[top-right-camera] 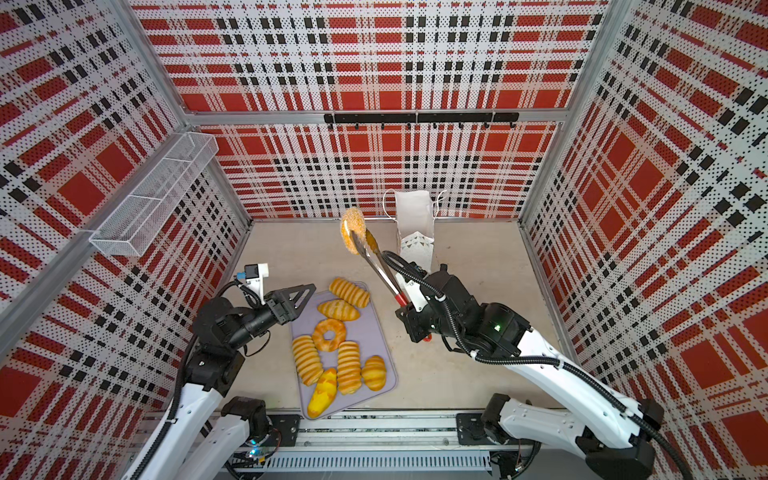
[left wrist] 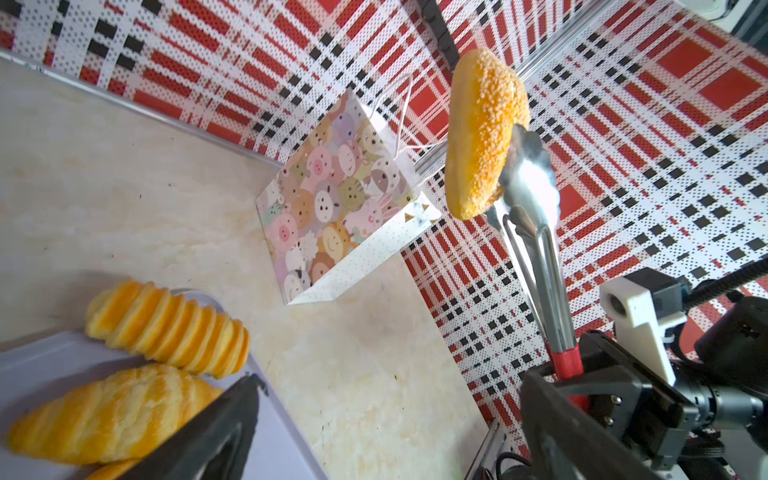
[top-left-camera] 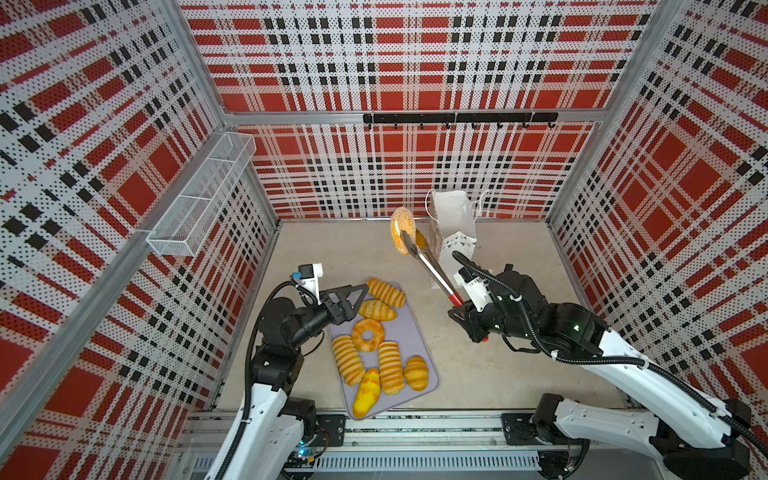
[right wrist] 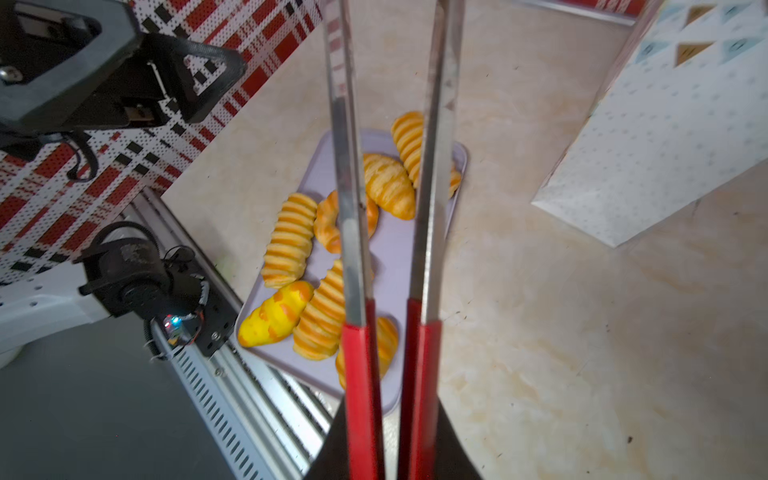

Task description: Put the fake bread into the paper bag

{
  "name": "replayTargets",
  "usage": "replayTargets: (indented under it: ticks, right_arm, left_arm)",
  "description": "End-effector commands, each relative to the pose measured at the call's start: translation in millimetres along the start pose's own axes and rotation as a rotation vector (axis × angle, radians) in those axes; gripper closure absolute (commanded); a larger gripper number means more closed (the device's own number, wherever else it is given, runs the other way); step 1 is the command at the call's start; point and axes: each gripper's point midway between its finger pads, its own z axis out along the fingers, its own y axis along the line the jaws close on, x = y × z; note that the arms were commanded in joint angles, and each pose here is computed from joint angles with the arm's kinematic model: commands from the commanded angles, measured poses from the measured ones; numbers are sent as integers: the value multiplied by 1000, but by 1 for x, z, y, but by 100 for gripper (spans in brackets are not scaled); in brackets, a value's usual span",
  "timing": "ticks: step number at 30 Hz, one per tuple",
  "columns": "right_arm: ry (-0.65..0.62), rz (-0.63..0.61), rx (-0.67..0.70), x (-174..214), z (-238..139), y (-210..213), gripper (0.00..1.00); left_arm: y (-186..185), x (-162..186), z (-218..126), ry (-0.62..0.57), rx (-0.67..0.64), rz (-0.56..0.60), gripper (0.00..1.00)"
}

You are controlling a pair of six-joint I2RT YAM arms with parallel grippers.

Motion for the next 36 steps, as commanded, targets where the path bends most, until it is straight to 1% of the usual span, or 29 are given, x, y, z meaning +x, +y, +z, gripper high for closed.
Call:
replayTargets:
  ticks: [1, 4, 5, 7, 9, 11, 14, 19, 21, 25, 28, 31, 36]
  right_arm:
    - [-217, -14, 149, -50, -18, -23, 84]
    - [-274, 5, 252, -60, -22, -40, 83]
    - [-292, 15, 283, -64, -24, -46, 83]
    - [-316, 27, 335, -69, -27, -57, 83]
    - [-320, 30, 403, -73, -28, -73, 83]
    - [-299, 47, 465, -73, -24, -93, 84]
    - [-259, 76, 474, -70, -10, -110, 84]
    - [-194, 80, 484, -64, 15, -123, 82]
    - [-160, 83, 511, -60, 22, -130, 80]
    - [-87, 66, 602, -49, 35, -146, 80]
    - [-47, 55, 629, -45, 44, -152, 79]
    - [-30, 50, 636, -43, 48, -154, 73]
    - [-33, 50, 634, -44, 47, -154, 71]
  left_arm:
    - [-30, -25, 1, -77, 67, 93, 0]
    - [-40, -32, 8, -98, 96, 112, 0]
    - [-50, -30, 12, -94, 129, 120, 0]
    - [-63, -37, 16, -120, 170, 150, 0]
    - [-71, -42, 22, -136, 196, 163, 0]
    - [-74, -46, 33, -131, 207, 156, 2]
    - [-72, -45, 47, -119, 213, 126, 4]
    - [-71, -43, 57, -127, 222, 107, 4]
    - [-70, -42, 60, -126, 221, 104, 4]
    - [-66, -41, 67, -111, 211, 96, 5]
    - [-63, -40, 70, -110, 203, 88, 7]
    - [-62, -39, 71, -109, 202, 84, 7]
    - [-57, -44, 70, -138, 179, 67, 9]
